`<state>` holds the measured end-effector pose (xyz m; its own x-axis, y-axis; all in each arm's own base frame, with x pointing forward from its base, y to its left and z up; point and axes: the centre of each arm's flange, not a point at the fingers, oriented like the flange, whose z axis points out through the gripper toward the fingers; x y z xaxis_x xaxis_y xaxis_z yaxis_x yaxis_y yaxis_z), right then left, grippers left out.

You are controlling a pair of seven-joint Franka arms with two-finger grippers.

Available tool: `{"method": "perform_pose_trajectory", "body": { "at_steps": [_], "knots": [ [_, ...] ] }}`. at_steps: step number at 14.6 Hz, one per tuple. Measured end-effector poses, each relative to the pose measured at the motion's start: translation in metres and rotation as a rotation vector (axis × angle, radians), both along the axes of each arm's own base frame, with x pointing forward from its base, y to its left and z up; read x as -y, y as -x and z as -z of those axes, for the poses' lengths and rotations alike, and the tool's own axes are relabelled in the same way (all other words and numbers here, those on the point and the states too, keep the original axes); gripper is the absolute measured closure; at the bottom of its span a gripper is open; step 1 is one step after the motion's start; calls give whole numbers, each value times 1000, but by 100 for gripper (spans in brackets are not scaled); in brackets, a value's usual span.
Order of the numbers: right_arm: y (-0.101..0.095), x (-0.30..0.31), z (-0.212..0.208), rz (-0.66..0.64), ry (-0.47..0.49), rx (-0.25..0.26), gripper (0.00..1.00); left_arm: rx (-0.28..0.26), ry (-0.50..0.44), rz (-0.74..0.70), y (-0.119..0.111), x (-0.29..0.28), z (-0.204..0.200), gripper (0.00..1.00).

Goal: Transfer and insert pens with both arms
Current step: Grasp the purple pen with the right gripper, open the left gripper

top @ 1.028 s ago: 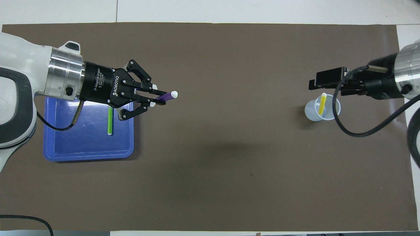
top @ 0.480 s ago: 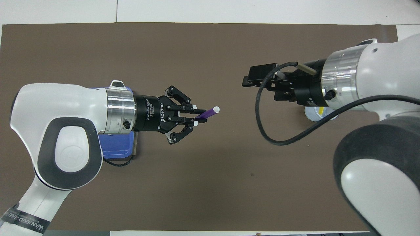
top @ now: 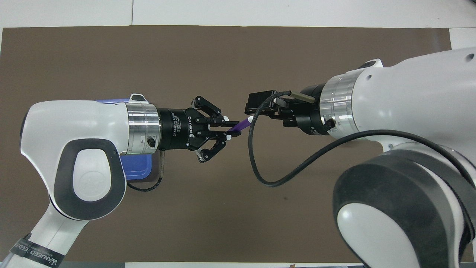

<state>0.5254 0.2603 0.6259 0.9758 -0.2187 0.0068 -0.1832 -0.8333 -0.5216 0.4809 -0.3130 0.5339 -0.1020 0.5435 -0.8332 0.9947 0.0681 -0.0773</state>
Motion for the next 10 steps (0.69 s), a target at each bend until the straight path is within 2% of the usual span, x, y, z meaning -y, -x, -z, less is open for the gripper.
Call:
{"method": "perform_pose_trajectory", "body": {
  "at_steps": [5,8,9,10],
  "knots": [
    [-3,-13,11,-26,-1,26,1,-2,6,-19,-2,-1,-1,83],
    [-2,-20,15,-37,1,24,4,-2,7,-30,-3,-2,-1,83],
    [-1,-21,15,-40,1,25,10,-3,7,-32,-3,-2,-1,83],
    [-1,-22,15,-42,0,25,21,-4,8,-33,-3,-2,-1,83]
  ]
}}
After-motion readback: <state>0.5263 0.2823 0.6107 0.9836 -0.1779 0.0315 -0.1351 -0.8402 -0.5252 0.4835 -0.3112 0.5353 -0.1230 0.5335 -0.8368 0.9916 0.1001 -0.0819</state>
